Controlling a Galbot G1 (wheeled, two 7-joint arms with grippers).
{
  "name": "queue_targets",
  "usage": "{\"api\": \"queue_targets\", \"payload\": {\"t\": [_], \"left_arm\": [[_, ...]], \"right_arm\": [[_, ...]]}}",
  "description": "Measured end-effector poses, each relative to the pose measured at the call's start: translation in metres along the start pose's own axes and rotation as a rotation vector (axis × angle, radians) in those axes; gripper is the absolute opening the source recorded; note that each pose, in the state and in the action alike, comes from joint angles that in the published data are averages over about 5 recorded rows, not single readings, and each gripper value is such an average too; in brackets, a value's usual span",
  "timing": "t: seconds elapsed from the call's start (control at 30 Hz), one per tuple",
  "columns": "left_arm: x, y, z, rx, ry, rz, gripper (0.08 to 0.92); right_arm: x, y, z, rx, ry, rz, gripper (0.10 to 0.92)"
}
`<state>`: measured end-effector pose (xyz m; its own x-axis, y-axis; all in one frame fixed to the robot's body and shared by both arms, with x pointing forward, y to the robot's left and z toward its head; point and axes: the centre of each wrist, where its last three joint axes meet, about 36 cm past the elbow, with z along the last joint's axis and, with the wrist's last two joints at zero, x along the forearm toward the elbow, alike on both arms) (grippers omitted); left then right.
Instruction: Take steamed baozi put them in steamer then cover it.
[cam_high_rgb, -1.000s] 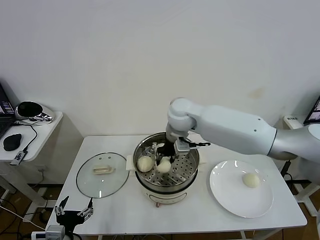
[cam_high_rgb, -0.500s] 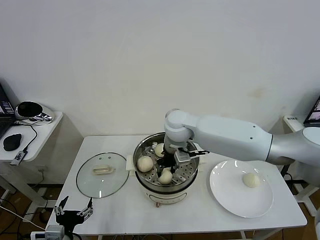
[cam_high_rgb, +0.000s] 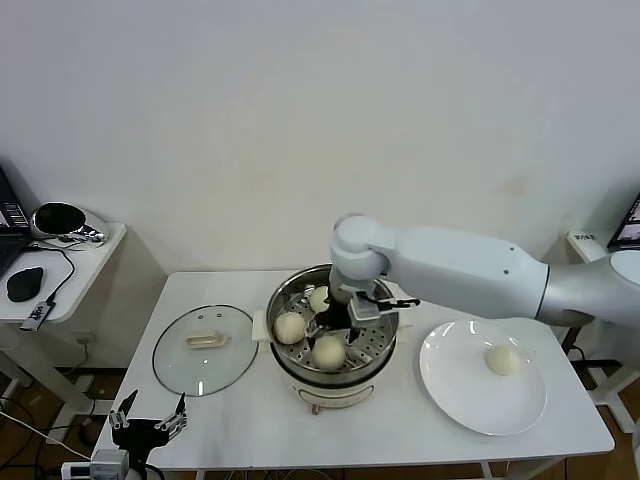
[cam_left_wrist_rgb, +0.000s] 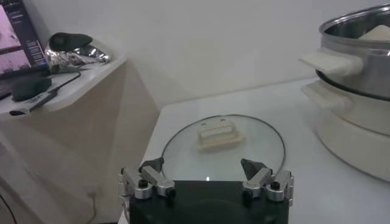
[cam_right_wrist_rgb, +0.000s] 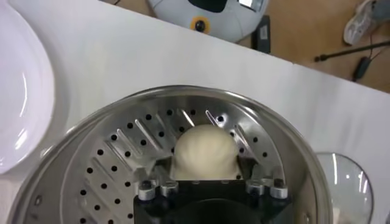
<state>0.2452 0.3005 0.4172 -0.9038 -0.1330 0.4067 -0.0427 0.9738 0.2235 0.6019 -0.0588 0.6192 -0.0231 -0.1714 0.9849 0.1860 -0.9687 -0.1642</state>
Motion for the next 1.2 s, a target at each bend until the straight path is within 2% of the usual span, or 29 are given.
{"api": "queue_targets", "payload": {"t": [0.27, 0.6, 0.9, 1.2], "left_arm": [[0.001, 0.001, -0.006, -0.004, -0.013, 0.012, 0.823], [0.003, -0.003, -0.008, 0.005, -0.014, 0.033, 0.823], [0.004, -0.003, -0.011, 0.006, -0.018, 0.041, 0.823], [0.006, 0.003, -0.01, 0.001, -0.011, 0.03, 0.823]], "right_arm": [[0.058, 0.029, 0.005, -0.237, 0.079, 0.029, 0.823], [0.105, 0.135, -0.002, -0.906, 0.148, 0.057, 0.823], [0.105, 0.237, -0.029, -1.403, 0.193, 0.064, 0.823], [0.067, 0.306, -0.05, -1.639, 0.218, 0.032, 0.823]]}}
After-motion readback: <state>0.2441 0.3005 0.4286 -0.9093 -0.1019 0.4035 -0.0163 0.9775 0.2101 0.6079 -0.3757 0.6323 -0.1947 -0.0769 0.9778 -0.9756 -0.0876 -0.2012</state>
